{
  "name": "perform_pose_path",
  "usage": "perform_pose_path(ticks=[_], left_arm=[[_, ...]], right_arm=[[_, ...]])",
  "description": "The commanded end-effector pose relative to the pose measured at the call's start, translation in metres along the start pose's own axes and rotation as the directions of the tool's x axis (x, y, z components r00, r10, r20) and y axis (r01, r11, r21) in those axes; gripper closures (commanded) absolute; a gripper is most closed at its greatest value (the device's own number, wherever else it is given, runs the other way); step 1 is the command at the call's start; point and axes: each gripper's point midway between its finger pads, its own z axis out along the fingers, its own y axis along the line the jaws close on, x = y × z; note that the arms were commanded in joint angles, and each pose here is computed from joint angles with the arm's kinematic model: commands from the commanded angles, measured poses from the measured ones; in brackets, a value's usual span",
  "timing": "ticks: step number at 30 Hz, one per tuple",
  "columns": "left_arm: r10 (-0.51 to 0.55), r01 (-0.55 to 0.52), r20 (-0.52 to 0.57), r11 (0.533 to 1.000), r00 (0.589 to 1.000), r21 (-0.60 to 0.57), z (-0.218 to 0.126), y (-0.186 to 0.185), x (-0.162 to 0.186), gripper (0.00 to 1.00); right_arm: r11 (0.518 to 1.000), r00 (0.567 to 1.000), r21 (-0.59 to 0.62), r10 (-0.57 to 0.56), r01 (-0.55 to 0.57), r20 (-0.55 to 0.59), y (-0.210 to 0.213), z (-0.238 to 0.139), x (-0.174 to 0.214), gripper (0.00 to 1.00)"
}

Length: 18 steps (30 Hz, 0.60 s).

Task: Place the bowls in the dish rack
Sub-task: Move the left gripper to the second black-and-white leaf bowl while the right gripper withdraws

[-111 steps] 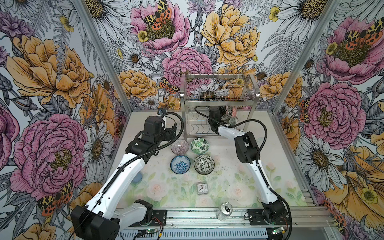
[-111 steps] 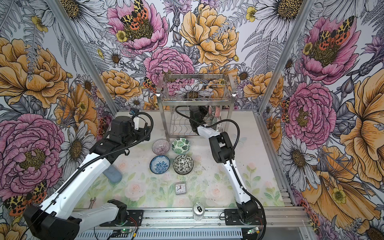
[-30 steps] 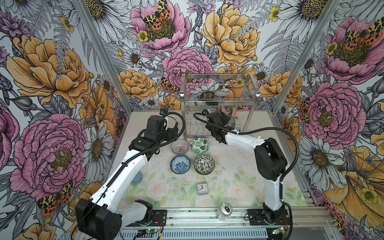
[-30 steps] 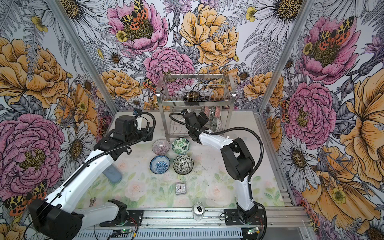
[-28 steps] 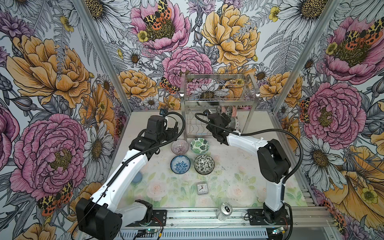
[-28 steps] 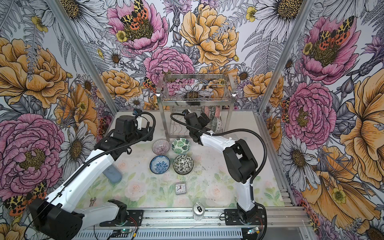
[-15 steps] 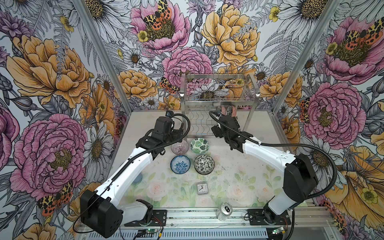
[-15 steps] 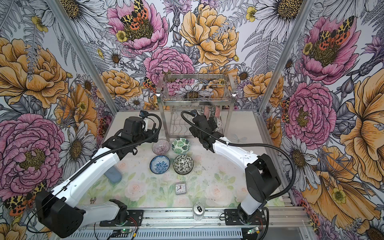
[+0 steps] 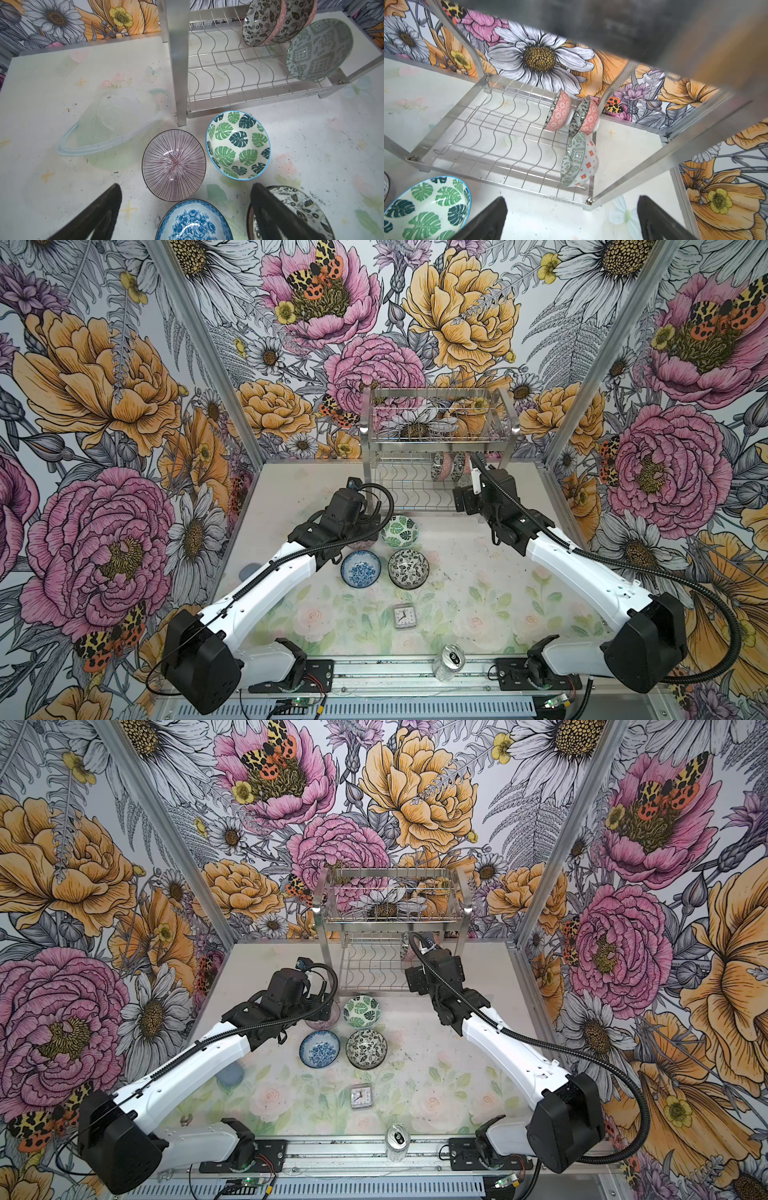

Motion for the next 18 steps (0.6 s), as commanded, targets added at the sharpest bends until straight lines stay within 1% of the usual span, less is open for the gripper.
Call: perform_pose_path(ticks=[1, 4, 8, 13, 15, 18], left_arm=[[-0.023, 0.024, -0.008, 0.995, 1.0, 0.094, 0.003, -0.022, 0.007, 0.01], [0.003, 0.003, -0.03, 0.984, 1.0, 0.18, 0.005, -0.047, 0.019, 0.01], [0.04, -0.026, -0.06, 0.974, 0.997, 0.226, 0.009, -0.069, 0.031, 0.01], [0.057, -0.032, -0.095, 0.969, 0.994, 0.245, 0.017, -0.079, 0.041, 0.02], [0.062, -0.029, -0.115, 0.964, 0.991, 0.265, 0.019, -0.084, 0.046, 0.05], [0.071, -0.024, -0.153, 0.957, 0.986, 0.288, 0.021, -0.088, 0.06, 0.07]], right_arm=[[1.0, 0.999, -0.015, 0.02, -0.02, -0.027, 0.003, 0.002, 0.008, 0.0], [1.0, 0.999, -0.018, 0.018, -0.019, -0.029, 0.005, 0.004, 0.007, 0.0], [1.0, 0.999, -0.017, 0.017, -0.018, -0.036, 0.005, 0.006, 0.008, 0.0], [1.0, 0.999, -0.021, 0.021, -0.021, -0.038, 0.006, 0.006, 0.009, 0.0], [1.0, 0.999, -0.018, 0.018, -0.019, -0.039, 0.005, 0.006, 0.01, 0.0], [1.0, 0.999, -0.014, 0.017, -0.018, -0.039, 0.004, 0.005, 0.011, 0.0]])
